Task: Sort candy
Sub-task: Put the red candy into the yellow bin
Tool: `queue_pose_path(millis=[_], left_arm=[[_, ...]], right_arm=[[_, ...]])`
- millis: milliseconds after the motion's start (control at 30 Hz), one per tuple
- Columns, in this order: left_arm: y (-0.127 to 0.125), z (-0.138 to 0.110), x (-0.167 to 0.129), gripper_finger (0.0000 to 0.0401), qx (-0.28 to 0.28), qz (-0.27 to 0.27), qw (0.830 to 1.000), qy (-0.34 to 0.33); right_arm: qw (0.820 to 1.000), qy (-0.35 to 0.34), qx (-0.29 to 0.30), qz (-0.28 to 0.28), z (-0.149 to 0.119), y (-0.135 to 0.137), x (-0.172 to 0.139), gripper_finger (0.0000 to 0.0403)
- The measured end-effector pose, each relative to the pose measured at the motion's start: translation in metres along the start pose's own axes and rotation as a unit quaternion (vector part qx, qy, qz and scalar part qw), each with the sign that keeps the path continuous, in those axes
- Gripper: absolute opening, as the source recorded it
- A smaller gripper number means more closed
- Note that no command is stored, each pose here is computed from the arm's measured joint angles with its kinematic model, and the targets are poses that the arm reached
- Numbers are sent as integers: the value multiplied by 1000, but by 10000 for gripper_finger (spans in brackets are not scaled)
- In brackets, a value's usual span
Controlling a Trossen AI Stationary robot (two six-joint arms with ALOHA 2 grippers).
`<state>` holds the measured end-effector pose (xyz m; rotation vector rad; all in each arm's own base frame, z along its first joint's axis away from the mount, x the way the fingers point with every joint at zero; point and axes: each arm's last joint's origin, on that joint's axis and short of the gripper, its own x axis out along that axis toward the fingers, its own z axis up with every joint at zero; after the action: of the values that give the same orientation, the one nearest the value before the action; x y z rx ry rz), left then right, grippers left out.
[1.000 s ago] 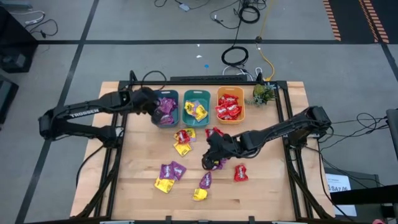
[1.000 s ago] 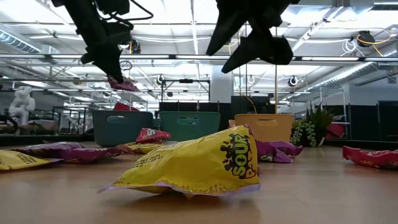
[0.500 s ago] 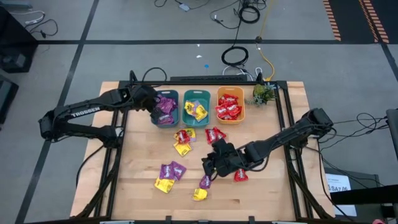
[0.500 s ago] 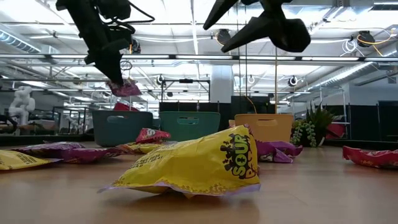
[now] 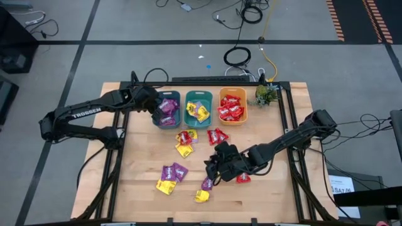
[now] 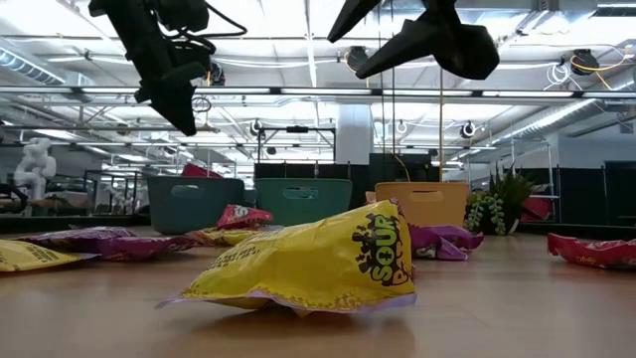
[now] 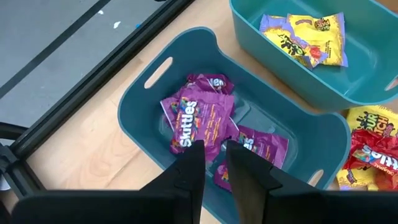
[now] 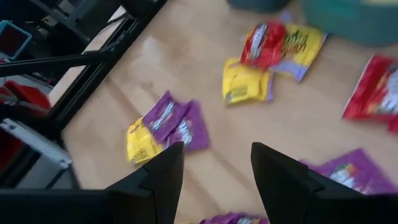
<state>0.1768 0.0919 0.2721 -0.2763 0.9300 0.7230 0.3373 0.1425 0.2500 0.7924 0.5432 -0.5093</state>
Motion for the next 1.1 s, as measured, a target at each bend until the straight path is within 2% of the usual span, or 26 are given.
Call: queue_pose_path(millis=[167,300,700,933,1100], left_arm=[[0,-3,0,77,0,-1,1000,15],[1,-8,0,77,6,-5,999,41],[1,-10,-1,77,8,-5,999,52],[1,-13,-1,77,11,-9,998,68],[2,-16,-1,77,15,-7,996,85]], right_arm=[[995,-59,-69,-45,-1,-5,14,178],[989,-59,-123,-61,-7,-10,38,178],[968,-107,-216,-63,-15,-31,136,178],[961,-164,-221,-37,-9,-42,174,178],[958,-169,-225,-60,-2,-60,193,178]])
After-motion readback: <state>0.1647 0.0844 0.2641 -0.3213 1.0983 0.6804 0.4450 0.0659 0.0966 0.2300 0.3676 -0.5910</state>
